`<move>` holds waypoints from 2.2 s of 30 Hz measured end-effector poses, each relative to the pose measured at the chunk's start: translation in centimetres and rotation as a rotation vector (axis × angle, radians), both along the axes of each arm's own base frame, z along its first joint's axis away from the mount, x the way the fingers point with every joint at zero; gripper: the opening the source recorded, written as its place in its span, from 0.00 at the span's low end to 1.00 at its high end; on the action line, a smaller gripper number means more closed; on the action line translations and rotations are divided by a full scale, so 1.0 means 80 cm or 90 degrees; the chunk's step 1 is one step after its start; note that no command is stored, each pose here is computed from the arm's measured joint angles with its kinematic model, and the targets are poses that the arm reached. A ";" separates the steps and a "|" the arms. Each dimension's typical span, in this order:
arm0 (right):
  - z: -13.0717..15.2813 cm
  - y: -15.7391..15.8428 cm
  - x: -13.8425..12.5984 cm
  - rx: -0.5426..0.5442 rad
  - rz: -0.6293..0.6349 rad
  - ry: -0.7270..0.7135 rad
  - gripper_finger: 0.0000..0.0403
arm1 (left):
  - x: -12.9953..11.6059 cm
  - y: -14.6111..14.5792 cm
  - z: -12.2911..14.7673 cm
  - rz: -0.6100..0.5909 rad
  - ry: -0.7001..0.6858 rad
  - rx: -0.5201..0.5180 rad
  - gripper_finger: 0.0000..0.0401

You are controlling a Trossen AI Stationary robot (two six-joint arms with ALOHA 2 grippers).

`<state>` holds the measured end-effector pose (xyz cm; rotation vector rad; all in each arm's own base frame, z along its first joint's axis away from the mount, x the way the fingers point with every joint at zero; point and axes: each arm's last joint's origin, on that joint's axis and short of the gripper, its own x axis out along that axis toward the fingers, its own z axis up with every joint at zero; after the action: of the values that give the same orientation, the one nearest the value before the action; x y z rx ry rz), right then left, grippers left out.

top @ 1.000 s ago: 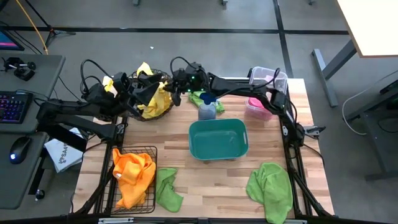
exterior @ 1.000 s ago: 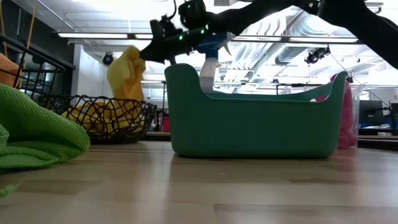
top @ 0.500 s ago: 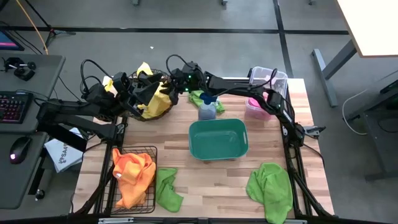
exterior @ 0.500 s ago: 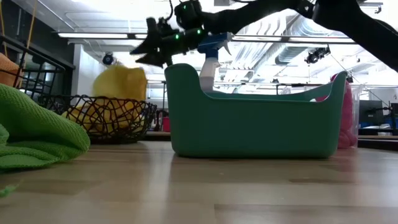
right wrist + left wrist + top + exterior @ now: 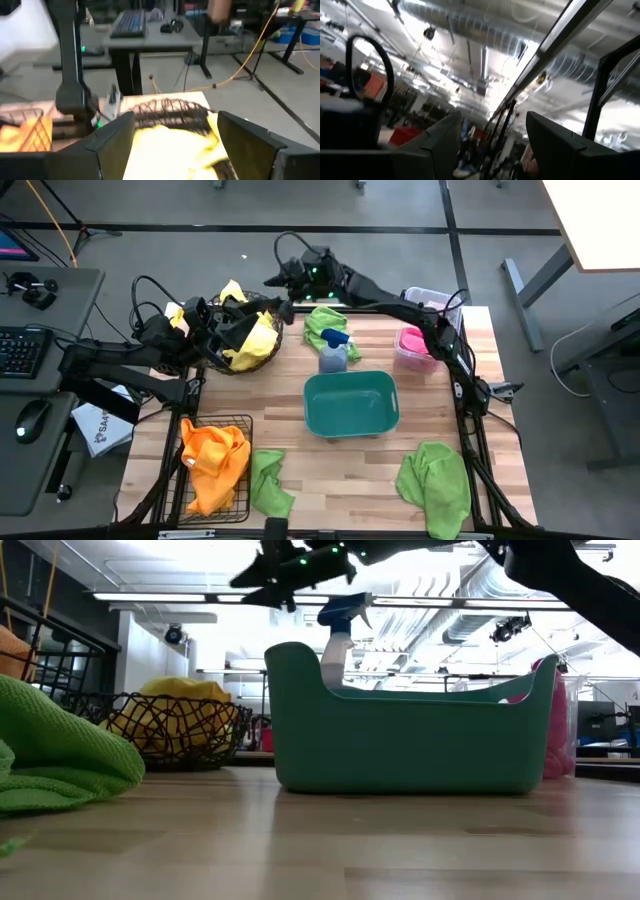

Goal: Sort microfiber towel by color & place in baskets
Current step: Put the bottom left green towel into the blue bin

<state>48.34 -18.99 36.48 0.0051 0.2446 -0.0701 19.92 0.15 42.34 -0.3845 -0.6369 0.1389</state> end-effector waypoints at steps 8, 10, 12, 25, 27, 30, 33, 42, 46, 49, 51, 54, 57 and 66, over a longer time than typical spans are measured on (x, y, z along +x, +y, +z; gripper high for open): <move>0.034 -0.034 -0.095 -0.016 -0.002 0.143 0.65 | 0.016 0.000 -0.021 0.004 0.117 -0.004 0.53; 0.036 -0.040 -0.117 0.008 0.006 0.185 0.64 | 0.022 0.000 -0.026 0.016 0.132 -0.005 0.53; 0.041 -0.038 -0.136 0.035 0.020 0.214 0.64 | 0.030 0.001 -0.033 0.028 0.159 -0.008 0.53; 0.110 0.118 -0.225 0.147 0.151 0.375 0.63 | 0.107 -0.006 -0.118 -0.297 0.391 -0.061 0.53; 0.121 0.157 -0.233 0.147 0.123 0.392 0.63 | 0.110 -0.015 -0.141 -0.341 0.490 -0.101 0.53; 0.137 0.219 -0.250 0.139 0.048 0.400 0.63 | 0.110 -0.031 -0.173 -0.364 0.659 -0.149 0.53; 0.144 0.280 -0.267 0.150 -0.046 0.387 0.63 | 0.113 -0.054 -0.187 -0.391 0.815 -0.141 0.53; 0.121 0.426 -0.303 0.191 -0.206 0.332 0.63 | 0.124 -0.135 -0.211 -0.431 1.232 -0.070 0.53; 0.111 0.464 -0.311 0.184 -0.219 0.296 0.63 | 0.139 -0.162 -0.230 -0.395 1.297 -0.060 0.53; 0.104 0.485 -0.316 0.160 -0.201 0.295 0.63 | 0.153 -0.173 -0.250 -0.356 1.327 -0.086 0.53; 0.099 0.494 -0.317 0.148 -0.191 0.301 0.63 | 0.161 -0.177 -0.265 -0.332 1.352 -0.112 0.53; 0.096 0.504 -0.320 0.135 -0.175 0.306 0.63 | 0.167 -0.179 -0.287 -0.290 1.433 -0.132 0.53; 0.095 0.510 -0.325 0.119 -0.161 0.304 0.63 | 0.167 -0.179 -0.304 -0.247 1.530 -0.129 0.53; 0.097 0.522 -0.339 0.074 -0.140 0.277 0.63 | 0.163 -0.190 -0.325 -0.231 1.621 -0.111 0.53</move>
<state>21.25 22.79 44.21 0.1341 0.6830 -0.2766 32.93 -15.05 16.36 -0.2134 1.9531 0.2162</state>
